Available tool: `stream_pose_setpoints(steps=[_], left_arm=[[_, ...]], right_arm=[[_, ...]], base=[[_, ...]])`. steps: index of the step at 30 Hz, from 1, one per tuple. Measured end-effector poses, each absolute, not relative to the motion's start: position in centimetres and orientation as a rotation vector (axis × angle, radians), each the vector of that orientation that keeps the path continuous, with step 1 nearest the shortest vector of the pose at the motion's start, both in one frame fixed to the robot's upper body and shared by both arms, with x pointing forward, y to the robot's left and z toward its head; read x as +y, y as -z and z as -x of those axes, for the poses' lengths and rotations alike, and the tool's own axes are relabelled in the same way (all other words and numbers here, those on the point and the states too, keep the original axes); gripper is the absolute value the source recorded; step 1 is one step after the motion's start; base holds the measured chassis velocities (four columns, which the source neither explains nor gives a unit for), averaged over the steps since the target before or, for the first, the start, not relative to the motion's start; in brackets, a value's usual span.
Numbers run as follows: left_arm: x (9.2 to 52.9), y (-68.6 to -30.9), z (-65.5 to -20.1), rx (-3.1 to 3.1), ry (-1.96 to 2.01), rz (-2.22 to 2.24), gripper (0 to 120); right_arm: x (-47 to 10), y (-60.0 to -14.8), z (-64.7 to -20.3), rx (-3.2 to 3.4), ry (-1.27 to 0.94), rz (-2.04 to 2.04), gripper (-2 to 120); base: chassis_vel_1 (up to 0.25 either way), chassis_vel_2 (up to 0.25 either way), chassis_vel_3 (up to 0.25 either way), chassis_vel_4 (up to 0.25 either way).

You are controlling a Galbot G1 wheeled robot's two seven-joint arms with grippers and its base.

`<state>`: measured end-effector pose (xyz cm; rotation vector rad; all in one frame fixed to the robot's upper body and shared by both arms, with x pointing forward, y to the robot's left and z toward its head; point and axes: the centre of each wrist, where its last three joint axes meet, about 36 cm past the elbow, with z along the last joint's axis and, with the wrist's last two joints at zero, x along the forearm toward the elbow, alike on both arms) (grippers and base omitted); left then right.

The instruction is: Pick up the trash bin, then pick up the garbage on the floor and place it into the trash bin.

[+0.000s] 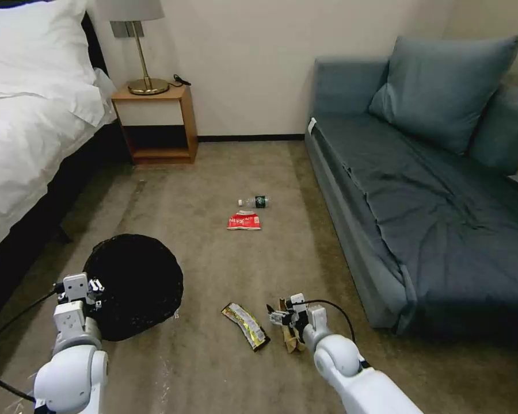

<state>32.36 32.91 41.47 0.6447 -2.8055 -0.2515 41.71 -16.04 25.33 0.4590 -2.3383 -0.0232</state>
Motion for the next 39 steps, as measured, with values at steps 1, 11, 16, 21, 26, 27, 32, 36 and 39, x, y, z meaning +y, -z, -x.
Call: stream_pose_setpoints(steps=[1, 11, 16, 21, 26, 27, 32, 36, 39], left_arm=[[32.9, -41.6, -32.3, -2.807, 0.253, -0.649, 4], [32.5, -42.0, -32.0, -2.82, 0.251, -0.665, 4], [32.6, -41.9, -31.8, -2.82, 0.256, -0.672, 4], [32.8, -41.9, -31.6, -2.821, 0.256, -0.671, 4], [32.6, -41.9, -31.6, -2.822, 0.237, -0.671, 4], [32.4, -42.1, -31.6, -2.822, 0.209, -0.663, 4], [32.1, -42.4, -31.8, -2.818, 0.156, -0.64, 4], [31.9, -42.3, -31.8, -2.815, 0.143, -0.633, 4], [31.9, -42.3, -31.8, -2.814, 0.139, -0.632, 4]], right_arm=[[-15.9, -25.2, -41.9, -2.314, 0.022, -0.463, 100], [-16.1, -22.2, -41.4, -2.223, -0.037, -0.509, 100], [-16.3, -21.0, -41.0, -2.244, -0.041, -0.502, 90], [-16.3, -20.7, -40.7, -2.268, -0.037, -0.496, 76], [-16.5, -20.5, -40.4, -2.288, -0.041, -0.496, 61], [-16.5, -20.5, -40.2, -2.295, -0.046, -0.497, 52], [-16.6, -20.2, -39.8, -2.318, -0.079, -0.491, 30], [-16.5, -20.3, -39.7, -2.329, -0.09, -0.495, 21], [-16.4, -20.3, -39.6, -2.338, -0.098, -0.498, 10]], base=[[0.0, 0.0, 0.0, 0.0], [0.0, 0.0, 0.0, 0.0], [0.0, 0.0, 0.0, 0.0], [0.0, 0.0, 0.0, 0.0], [0.0, 0.0, 0.0, 0.0], [0.0, 0.0, 0.0, 0.0], [0.0, 0.0, 0.0, 0.0], [0.0, 0.0, 0.0, 0.0], [0.0, 0.0, 0.0, 0.0]])
